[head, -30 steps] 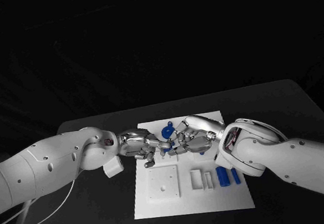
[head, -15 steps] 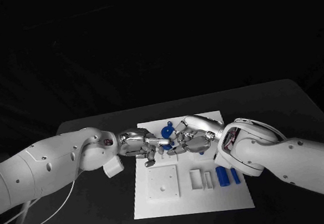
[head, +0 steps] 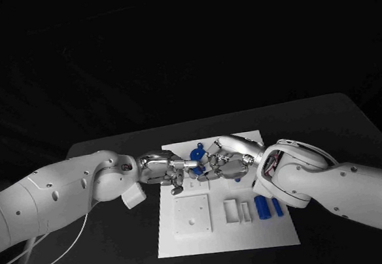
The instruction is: Assemble the parts on the task board
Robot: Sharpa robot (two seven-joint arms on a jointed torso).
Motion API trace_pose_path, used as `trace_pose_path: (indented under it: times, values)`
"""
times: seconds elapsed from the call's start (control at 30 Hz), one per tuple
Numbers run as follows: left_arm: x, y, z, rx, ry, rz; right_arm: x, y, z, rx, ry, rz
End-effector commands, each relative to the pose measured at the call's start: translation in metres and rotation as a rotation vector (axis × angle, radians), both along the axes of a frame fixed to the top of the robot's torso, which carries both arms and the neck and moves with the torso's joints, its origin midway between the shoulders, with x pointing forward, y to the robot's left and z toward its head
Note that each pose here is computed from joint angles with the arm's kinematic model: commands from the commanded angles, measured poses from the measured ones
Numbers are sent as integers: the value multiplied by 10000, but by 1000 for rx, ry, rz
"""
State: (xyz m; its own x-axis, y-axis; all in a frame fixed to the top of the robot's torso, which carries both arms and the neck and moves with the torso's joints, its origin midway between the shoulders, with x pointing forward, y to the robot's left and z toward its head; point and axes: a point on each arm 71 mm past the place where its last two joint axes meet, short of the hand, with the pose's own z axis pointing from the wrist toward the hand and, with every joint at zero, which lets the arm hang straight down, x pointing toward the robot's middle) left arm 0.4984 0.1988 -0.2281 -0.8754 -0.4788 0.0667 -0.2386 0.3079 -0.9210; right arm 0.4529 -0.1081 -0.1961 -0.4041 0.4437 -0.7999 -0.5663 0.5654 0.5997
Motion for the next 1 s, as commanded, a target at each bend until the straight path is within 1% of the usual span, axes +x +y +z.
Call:
trace_pose_path:
  times: [0.03, 0.43, 1.0]
  values:
    - [7, -3, 10, -5, 10, 19, -6, 0, -5, -4, -11, -12]
    - [15, 49, -27, 68, -3, 32, -2, -22, -27, -15, 2, -25]
    - [38, 28, -52, 128, -23, 79, -16, 7, -69, -79, 25, -7]
